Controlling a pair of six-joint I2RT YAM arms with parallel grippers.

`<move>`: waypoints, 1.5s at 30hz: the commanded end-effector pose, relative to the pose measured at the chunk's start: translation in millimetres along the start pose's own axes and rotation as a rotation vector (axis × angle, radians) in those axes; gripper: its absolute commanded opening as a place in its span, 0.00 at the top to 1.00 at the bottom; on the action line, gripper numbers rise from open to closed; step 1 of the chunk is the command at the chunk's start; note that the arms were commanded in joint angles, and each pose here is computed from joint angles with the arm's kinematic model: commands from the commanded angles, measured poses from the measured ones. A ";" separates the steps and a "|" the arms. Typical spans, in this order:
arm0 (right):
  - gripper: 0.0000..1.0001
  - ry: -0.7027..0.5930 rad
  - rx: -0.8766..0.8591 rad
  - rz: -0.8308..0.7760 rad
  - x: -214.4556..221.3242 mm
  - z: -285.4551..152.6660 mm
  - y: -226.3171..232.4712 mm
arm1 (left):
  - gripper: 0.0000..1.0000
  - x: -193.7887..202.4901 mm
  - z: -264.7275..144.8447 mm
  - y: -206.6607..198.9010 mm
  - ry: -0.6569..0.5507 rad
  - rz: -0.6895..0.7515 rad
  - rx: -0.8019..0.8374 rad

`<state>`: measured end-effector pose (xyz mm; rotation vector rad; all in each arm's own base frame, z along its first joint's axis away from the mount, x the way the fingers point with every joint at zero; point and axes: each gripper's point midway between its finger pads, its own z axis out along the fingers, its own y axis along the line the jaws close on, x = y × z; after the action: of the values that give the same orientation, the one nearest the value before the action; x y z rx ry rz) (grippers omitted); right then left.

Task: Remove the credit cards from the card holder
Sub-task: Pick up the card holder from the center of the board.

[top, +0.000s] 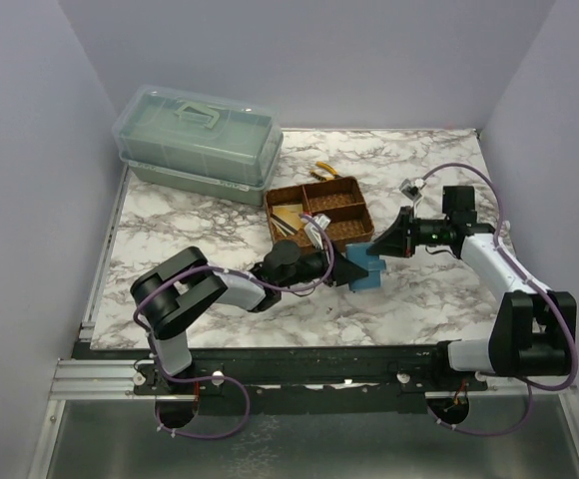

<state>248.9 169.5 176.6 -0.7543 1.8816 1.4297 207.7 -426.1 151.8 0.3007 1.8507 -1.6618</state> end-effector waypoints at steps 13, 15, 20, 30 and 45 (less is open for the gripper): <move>1.00 0.028 0.237 0.131 -12.2 -4.3 -10.2 | 0.29 -40.6 -70.9 28.6 -0.252 0.130 -0.451; 1.00 0.023 0.327 0.188 -19.1 -8.6 -20.9 | 0.25 -42.3 -72.7 18.5 -0.258 0.183 -0.470; 1.00 0.018 0.520 0.348 -29.9 -18.3 -47.2 | 0.15 -33.6 -57.3 -13.7 -0.231 0.459 -0.481; 1.00 -0.048 0.743 0.698 -25.6 -24.8 -69.3 | 0.05 -2.6 -10.8 -20.2 -0.096 1.150 -0.584; 1.00 -0.050 0.640 0.839 -25.4 -12.1 -51.1 | 0.03 -35.5 2.1 16.4 -0.234 1.348 -0.855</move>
<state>307.8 136.9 159.2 0.4034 2.5402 1.0160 222.9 -432.3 138.8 0.8568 1.4007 -0.0732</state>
